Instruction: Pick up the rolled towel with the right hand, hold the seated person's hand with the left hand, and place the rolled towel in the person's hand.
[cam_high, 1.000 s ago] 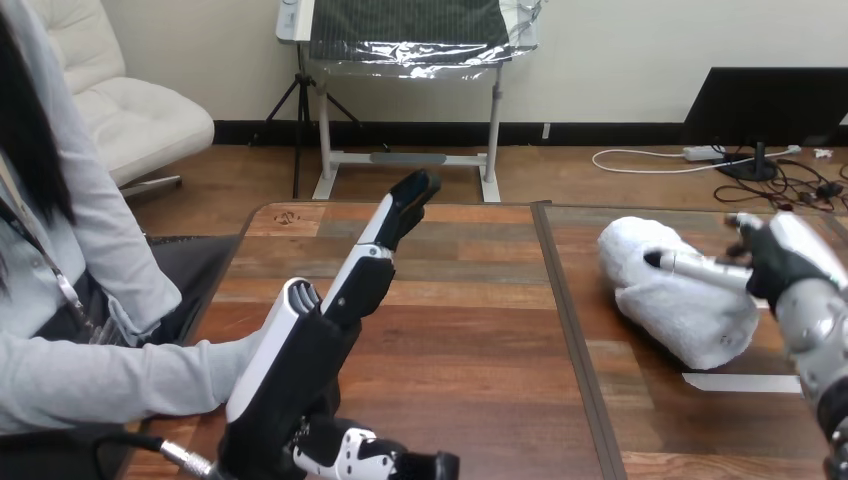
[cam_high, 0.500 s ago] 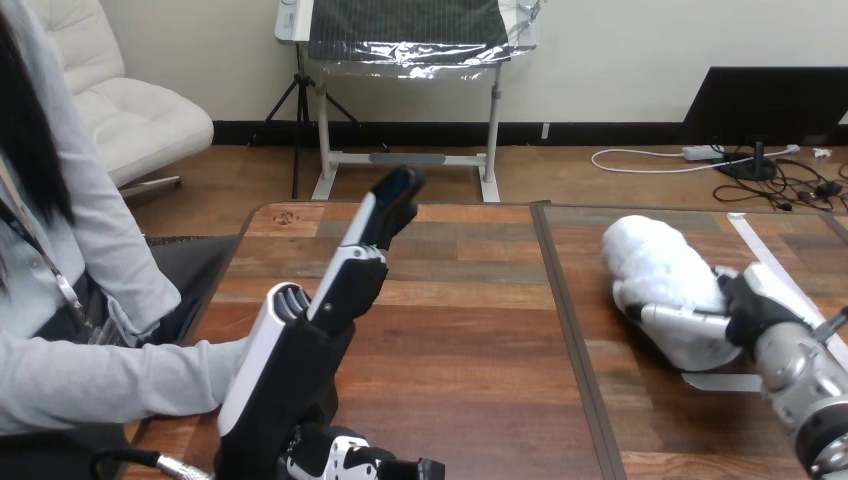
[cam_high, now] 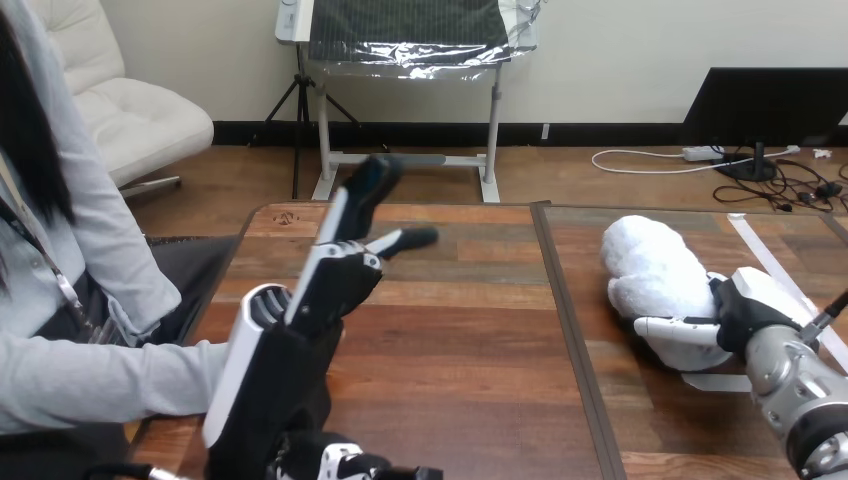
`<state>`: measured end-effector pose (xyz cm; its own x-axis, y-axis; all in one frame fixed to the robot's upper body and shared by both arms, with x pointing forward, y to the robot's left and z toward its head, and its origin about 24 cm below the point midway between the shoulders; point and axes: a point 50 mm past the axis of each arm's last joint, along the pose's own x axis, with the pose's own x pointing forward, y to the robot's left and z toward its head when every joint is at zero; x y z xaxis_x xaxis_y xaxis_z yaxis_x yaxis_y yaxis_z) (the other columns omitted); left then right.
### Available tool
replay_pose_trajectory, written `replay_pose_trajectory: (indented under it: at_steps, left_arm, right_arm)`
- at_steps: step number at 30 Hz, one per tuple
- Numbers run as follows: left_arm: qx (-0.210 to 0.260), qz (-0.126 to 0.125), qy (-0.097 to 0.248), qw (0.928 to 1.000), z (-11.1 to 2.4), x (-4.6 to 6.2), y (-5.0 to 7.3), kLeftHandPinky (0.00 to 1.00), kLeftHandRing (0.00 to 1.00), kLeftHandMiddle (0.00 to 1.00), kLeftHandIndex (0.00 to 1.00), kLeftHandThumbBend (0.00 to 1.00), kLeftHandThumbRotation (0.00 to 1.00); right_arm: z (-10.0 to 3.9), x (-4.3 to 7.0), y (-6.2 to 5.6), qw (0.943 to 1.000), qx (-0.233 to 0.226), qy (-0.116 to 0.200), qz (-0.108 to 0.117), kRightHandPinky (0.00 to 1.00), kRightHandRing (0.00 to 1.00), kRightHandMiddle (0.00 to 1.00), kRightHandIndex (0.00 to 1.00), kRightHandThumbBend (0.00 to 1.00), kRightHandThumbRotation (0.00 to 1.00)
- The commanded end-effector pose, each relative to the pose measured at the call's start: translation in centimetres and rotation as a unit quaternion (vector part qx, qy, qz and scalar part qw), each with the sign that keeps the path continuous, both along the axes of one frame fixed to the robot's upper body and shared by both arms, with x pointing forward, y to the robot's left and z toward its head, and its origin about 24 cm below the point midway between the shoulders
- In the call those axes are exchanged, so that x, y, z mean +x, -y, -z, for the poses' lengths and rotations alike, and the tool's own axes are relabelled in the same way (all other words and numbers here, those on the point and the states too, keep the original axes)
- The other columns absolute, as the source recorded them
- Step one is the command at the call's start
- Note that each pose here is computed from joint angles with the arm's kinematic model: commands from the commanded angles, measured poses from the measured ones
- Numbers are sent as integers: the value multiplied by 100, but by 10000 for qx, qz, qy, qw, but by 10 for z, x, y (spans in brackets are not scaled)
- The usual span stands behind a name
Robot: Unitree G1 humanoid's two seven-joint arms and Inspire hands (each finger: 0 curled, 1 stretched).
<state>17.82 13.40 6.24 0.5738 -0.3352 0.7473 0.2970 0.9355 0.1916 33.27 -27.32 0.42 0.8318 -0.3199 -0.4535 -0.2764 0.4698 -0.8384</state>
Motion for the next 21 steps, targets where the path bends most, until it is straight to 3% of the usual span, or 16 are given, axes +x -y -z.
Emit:
replay_pose_trajectory:
  at_steps: [1, 4, 7, 10, 14, 21]
  left_arm:
    - [-262, -12, 346, 9991, -12, 1, 4, 61, 98, 100, 99, 100, 61]
    - [-226, -3, 374, 9990, -13, 0, 4, 60, 98, 100, 99, 100, 62]
    - [-259, 182, 263, 9992, -14, -1, 5, 61, 99, 100, 100, 100, 60]
    - [-214, -27, 365, 9991, -15, -3, 4, 63, 98, 100, 100, 100, 59]
    - [-245, 70, 300, 9992, -15, -4, 4, 63, 99, 100, 100, 100, 57]
    - [-264, 68, 304, 9992, -17, -5, 4, 74, 100, 100, 100, 100, 55]
  right_arm:
    - [11, -1, -18, 9993, -65, -265, -255, 76, 91, 92, 93, 100, 66]
    - [13, -2, -19, 9987, -178, -333, -332, 75, 91, 91, 92, 100, 67]
    - [14, -2, -21, 9990, -73, -371, -256, 74, 91, 91, 91, 100, 66]
    - [15, -3, -22, 9989, -89, -342, -293, 73, 90, 88, 88, 100, 64]
    - [17, -4, -24, 9991, -97, -294, -296, 71, 87, 85, 86, 100, 61]
    - [17, -4, -24, 9996, 5, -131, -240, 57, 71, 74, 75, 93, 39]
